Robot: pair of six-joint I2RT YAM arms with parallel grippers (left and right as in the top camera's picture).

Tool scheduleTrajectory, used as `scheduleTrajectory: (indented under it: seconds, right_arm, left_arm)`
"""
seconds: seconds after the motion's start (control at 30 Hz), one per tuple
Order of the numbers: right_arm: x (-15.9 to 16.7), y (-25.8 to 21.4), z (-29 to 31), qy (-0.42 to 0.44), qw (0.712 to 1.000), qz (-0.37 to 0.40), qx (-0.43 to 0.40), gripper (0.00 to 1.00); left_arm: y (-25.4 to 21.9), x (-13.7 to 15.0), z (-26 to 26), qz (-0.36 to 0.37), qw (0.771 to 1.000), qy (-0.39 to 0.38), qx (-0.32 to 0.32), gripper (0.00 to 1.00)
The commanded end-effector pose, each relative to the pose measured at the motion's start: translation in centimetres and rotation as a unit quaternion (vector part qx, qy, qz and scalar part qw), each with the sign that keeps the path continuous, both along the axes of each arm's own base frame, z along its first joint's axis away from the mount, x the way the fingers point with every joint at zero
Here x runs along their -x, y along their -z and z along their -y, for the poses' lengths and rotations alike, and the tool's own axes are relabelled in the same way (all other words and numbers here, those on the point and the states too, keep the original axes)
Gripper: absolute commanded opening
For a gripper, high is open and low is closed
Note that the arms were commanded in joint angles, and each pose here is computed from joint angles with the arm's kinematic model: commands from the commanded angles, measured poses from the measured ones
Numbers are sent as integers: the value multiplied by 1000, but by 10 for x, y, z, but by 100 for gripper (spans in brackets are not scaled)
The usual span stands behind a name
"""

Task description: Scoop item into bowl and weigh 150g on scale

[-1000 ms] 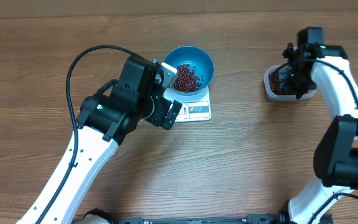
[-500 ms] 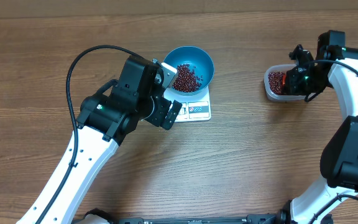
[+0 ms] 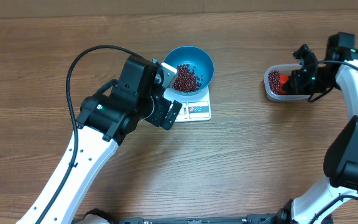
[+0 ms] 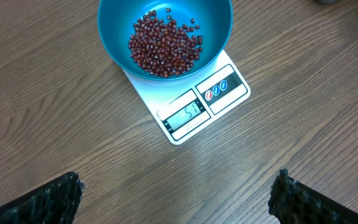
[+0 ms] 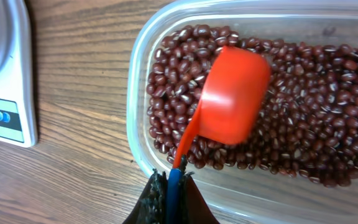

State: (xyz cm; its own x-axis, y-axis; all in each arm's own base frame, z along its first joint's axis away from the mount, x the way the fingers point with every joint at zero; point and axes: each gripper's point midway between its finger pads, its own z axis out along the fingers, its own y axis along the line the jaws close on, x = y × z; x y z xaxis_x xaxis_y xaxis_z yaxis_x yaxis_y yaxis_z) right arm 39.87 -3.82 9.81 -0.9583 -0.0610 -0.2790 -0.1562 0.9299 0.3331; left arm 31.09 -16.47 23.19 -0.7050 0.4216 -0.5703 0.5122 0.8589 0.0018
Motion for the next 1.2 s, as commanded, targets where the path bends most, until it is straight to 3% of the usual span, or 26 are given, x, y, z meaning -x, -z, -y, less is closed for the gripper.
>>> scheduleTrajectory:
  seconds: [0.0, 0.53, 1.17]
  right_arm:
    - [-1, -10, -17, -10, 996, 20, -82, 4]
    - [15, 16, -13, 16, 992, 3, -121, 4]
    - [15, -11, 7, 88, 967, 27, -239, 4]
  left_arm:
    - [-1, 1, -2, 0, 1000, -6, 5, 100]
    - [-1, 1, -2, 0, 1000, -6, 5, 100]
    - [-1, 1, -2, 0, 1000, -6, 5, 100]
